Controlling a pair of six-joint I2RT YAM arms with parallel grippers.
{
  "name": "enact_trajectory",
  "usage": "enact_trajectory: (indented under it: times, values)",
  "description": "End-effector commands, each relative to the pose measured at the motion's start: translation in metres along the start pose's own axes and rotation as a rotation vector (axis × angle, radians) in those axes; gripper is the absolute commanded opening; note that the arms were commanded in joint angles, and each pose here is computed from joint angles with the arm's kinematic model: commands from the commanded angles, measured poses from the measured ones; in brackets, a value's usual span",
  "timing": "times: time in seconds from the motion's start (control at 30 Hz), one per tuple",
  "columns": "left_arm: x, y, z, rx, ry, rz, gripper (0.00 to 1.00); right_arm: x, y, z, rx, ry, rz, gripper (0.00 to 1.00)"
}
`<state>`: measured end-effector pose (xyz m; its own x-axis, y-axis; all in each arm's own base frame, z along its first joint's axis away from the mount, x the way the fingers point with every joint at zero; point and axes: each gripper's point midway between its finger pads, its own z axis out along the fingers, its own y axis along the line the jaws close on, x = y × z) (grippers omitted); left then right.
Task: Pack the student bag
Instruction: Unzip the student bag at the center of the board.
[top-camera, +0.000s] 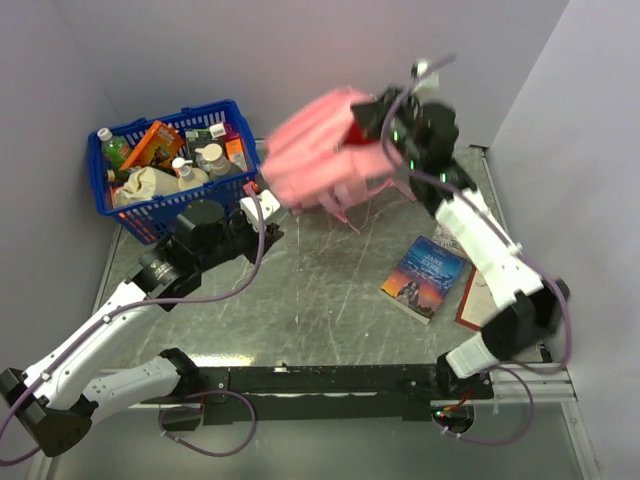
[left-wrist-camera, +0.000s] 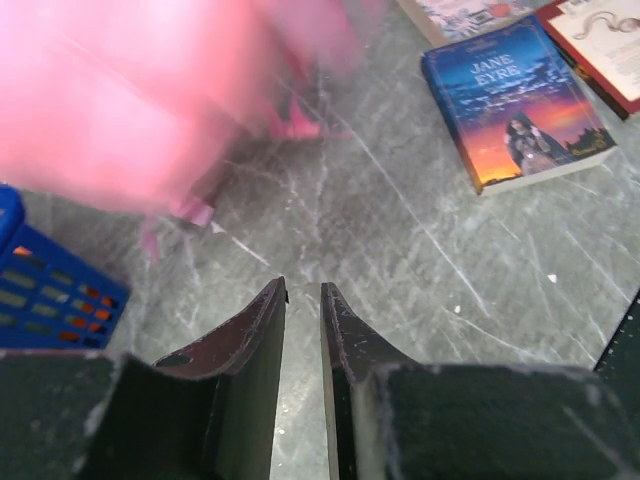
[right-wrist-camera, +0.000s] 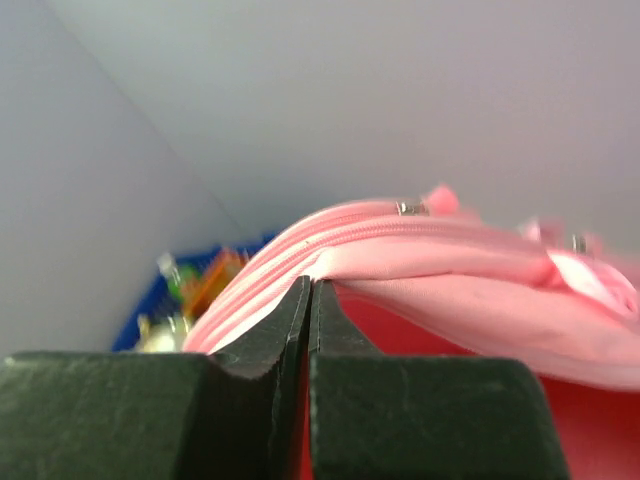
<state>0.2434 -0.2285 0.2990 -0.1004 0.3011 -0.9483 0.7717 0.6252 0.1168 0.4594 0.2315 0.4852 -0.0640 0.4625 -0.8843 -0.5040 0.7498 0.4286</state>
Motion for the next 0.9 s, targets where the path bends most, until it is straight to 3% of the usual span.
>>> enact_trajectory:
  times: [0.0, 0.03, 0.1, 0.2, 0.3, 0.47, 0.63, 0.87]
  values:
    - [-0.023, 0.013, -0.015, -0.061, -0.076, 0.02, 0.26, -0.008, 0.043, -0.091, -0.132, -0.207, 0.0, 0.0]
    - [-0.015, 0.011, -0.014, -0.053, -0.059, 0.019, 0.26, 0.007, 0.045, -0.107, -0.134, -0.185, 0.0, 0.0]
    - [-0.006, 0.003, -0.013, -0.017, -0.039, 0.001, 0.26, 0.105, 0.038, -0.123, -0.096, 0.029, 0.039, 0.0]
    - [0.018, -0.014, -0.004, 0.066, 0.031, -0.037, 0.29, 0.196, 0.026, -0.152, -0.072, 0.215, 0.197, 0.0]
    - [0.065, -0.04, 0.008, 0.142, 0.192, -0.085, 0.41, 0.233, 0.024, -0.166, -0.063, 0.254, 0.3, 0.0]
    - [0.114, -0.058, 0.019, 0.223, 0.353, -0.11, 0.44, 0.241, 0.028, -0.162, -0.061, 0.256, 0.365, 0.0]
    - [0.126, -0.065, 0.032, 0.25, 0.297, -0.118, 0.39, 0.239, 0.025, -0.157, -0.04, 0.245, 0.4, 0.0]
    - [0.139, -0.06, 0.043, 0.162, 0.238, -0.225, 0.36, 0.243, 0.024, -0.158, -0.073, 0.265, 0.478, 0.0]
